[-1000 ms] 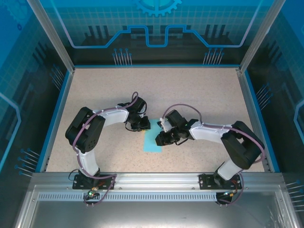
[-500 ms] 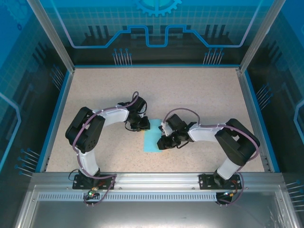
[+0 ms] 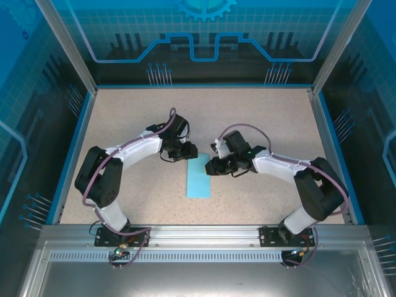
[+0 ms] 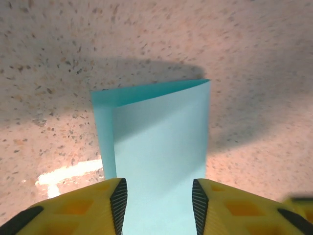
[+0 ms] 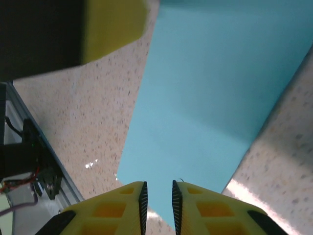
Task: Fold a paper plane with a square sheet of paper (pick it up from the middle)
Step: Fold the square sheet of paper in half at the center of the table, then fold the triangle a second time at the center of the table.
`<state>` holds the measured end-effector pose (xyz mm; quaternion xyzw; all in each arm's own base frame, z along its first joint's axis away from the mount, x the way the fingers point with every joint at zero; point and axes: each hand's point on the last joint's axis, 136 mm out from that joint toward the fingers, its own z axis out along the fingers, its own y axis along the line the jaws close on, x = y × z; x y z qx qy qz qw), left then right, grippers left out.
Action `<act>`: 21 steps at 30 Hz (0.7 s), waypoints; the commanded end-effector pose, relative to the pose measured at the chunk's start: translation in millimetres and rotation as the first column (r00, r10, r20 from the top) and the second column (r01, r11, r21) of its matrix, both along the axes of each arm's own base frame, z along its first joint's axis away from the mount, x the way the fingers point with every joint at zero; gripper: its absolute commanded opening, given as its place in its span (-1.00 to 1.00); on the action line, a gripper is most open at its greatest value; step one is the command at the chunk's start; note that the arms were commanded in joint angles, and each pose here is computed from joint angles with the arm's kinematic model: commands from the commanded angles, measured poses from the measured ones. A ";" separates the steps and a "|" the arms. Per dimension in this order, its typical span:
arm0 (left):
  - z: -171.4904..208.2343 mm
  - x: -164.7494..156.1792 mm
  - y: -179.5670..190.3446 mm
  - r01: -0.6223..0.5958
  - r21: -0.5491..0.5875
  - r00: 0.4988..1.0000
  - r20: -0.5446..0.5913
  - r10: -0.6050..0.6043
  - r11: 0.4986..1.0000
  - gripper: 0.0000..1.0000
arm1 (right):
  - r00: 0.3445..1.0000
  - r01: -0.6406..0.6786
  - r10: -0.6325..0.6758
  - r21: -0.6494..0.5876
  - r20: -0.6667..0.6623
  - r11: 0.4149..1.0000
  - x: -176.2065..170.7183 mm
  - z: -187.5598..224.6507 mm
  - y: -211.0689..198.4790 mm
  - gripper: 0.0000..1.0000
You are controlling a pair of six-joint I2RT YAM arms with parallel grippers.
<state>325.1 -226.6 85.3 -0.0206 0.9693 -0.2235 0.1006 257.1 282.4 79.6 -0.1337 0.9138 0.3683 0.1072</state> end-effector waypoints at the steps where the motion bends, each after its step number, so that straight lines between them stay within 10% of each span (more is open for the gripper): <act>1: 23.9 -11.1 16.7 -0.012 0.042 1.000 0.020 0.011 0.999 -0.04 | 1.000 0.007 -0.007 0.016 0.012 1.000 24.6 0.8 3.7 -0.51; 21: 5.5 -118.0 19.6 -0.165 -0.145 0.986 -0.047 0.160 0.975 0.13 | 1.000 -0.002 0.000 -0.064 -0.020 0.998 71.7 -51.0 12.9 -0.49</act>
